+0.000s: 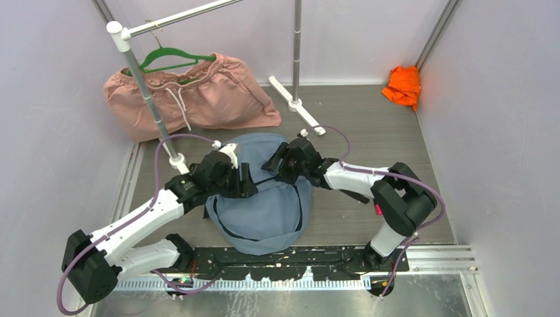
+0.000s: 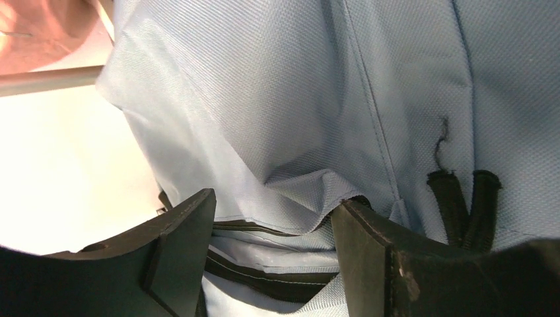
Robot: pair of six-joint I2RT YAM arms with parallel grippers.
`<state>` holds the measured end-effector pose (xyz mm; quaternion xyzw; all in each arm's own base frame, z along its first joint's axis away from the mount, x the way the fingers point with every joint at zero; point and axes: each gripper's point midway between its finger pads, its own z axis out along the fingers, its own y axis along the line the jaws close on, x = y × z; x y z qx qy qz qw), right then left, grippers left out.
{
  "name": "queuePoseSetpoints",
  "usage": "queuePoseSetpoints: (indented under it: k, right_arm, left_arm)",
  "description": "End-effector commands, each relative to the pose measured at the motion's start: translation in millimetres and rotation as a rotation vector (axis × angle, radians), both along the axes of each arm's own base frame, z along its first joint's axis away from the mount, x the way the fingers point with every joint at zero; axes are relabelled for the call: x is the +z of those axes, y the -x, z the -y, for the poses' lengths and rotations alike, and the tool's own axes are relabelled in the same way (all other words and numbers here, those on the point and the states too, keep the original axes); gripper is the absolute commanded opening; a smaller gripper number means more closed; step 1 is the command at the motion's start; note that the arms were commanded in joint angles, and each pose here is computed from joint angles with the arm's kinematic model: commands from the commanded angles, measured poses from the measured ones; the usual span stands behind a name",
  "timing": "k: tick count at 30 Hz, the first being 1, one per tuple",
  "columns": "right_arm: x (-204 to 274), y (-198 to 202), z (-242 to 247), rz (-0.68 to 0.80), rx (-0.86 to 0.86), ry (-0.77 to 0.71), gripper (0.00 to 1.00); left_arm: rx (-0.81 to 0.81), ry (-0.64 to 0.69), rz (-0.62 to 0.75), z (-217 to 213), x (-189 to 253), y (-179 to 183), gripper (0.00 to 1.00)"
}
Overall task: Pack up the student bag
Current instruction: Adjust the student bag at the center of the board.
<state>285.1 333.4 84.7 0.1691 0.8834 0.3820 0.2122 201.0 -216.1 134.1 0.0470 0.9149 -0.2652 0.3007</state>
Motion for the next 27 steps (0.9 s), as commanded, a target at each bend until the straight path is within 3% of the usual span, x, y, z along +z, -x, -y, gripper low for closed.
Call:
queuePoseSetpoints:
  k: [1, 6, 9, 15, 23, 27]
  right_arm:
    - [69, -32, -20, 0.185, -0.058, -0.15, 0.7]
    - [93, -38, -18, 0.255, -0.078, -0.183, 0.69]
    - [97, -40, -22, 0.267, -0.067, -0.194, 0.69]
    - [119, -49, -36, 0.294, -0.05, -0.232, 0.69]
    - [133, -49, -40, 0.286, -0.044, -0.26, 0.68]
    - [136, -46, -39, 0.28, -0.034, -0.26, 0.69]
  left_arm:
    - [-0.061, -0.025, 0.047, -1, 15, 1, 0.6]
    - [-0.066, -0.08, 0.095, -7, 24, -7, 0.61]
    - [0.017, -0.142, 0.173, -21, 31, -26, 0.63]
    - [0.022, -0.181, 0.345, -28, 45, -47, 0.7]
    - [-0.073, -0.239, 0.347, -13, 29, -59, 0.7]
    - [-0.063, -0.202, 0.373, -1, 30, -71, 0.69]
